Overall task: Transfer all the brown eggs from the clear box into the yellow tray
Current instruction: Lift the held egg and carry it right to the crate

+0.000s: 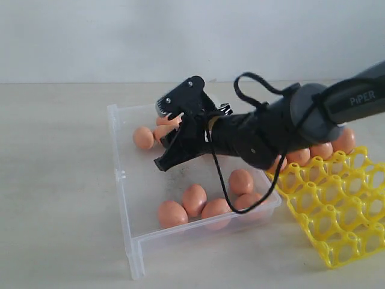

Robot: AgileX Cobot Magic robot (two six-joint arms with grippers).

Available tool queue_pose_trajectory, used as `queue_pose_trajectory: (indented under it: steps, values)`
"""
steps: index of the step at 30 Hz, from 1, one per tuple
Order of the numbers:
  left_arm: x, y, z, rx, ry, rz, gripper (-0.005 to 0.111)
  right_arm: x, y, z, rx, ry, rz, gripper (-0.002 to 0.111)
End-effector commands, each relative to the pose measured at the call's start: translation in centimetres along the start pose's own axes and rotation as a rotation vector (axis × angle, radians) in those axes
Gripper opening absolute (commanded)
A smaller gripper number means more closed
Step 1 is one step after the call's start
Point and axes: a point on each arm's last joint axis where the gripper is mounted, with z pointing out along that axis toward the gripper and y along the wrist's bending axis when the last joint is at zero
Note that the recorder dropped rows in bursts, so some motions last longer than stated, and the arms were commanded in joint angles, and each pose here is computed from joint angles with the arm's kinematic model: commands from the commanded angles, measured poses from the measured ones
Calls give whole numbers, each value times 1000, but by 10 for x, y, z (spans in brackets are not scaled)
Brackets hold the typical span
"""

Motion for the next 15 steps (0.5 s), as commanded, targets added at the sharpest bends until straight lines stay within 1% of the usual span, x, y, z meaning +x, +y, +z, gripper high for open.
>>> queue_pose_trajectory:
  steps: [1,3,5,8,15]
  values:
    - [0,0,0,4,-8,-14,78,7,6,-22,-16,-362,44,0]
    - [0,0,0,4,-8,-14,78,8,4,-33,0,-494,93,0]
    - [0,0,0,4,-8,-14,78,12,2,-44,2,-587,145,0]
    - [0,0,0,4,-8,-14,78,23,-2,-51,8,-557,226,0]
    - [0,0,0,4,-8,-14,78,34,-1,-72,32,-519,255,0]
